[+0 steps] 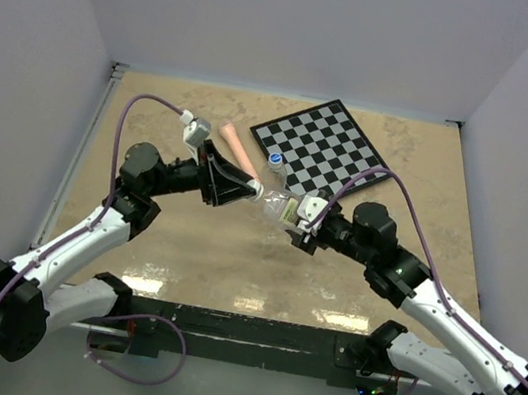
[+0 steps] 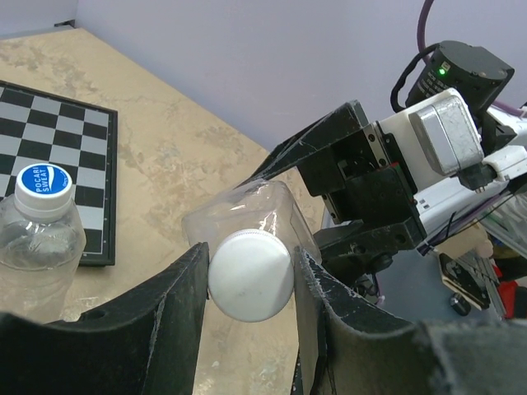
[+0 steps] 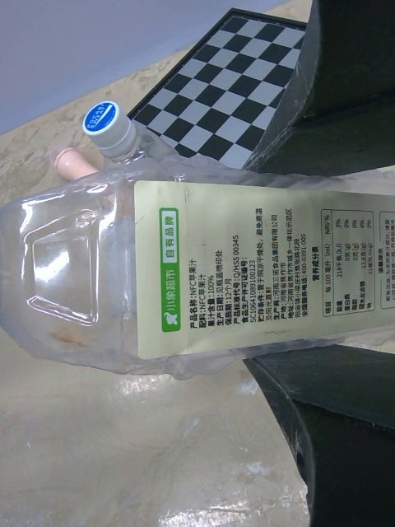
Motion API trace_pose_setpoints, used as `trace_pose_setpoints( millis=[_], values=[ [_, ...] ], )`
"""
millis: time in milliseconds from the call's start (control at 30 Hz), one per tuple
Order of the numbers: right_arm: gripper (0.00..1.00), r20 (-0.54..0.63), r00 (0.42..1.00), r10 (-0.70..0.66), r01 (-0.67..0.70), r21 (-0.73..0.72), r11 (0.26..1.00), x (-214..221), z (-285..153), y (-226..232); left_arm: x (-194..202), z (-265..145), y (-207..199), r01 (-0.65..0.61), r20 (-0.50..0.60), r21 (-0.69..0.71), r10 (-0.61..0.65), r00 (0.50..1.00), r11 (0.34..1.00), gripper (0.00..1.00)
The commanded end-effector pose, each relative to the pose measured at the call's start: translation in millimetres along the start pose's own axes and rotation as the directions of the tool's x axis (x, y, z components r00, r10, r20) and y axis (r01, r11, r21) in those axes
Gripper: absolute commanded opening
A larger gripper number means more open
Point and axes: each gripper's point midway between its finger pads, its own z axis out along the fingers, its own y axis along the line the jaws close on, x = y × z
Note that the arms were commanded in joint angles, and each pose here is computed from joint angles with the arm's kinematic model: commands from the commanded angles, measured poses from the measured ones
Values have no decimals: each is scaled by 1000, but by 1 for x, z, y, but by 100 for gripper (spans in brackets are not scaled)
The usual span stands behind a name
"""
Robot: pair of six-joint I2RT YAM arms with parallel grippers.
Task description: Screw on the bottle caps
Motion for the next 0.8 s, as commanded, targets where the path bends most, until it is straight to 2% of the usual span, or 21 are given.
trace_pose_setpoints(
  millis=[0,133,367,767],
  values=[
    [0,153,988,-20,7,88,996,-42,-6,-19,-3,6,-12,1,18,11,-1,1000,1000,0],
    [0,184,983,-31,8,126,992,-48,-11,-25,-4,7,-14,33,40,7,-33,999,999,0],
    [0,199,980,-28,6,110,994,-50,-11,-21,-3,5,-20,29,65,41,-32,997,999,0],
    [0,205,978,-46,25,106,994,-53,-15,-20,6,7,-17,-72,-55,42,74,996,996,0]
  ],
)
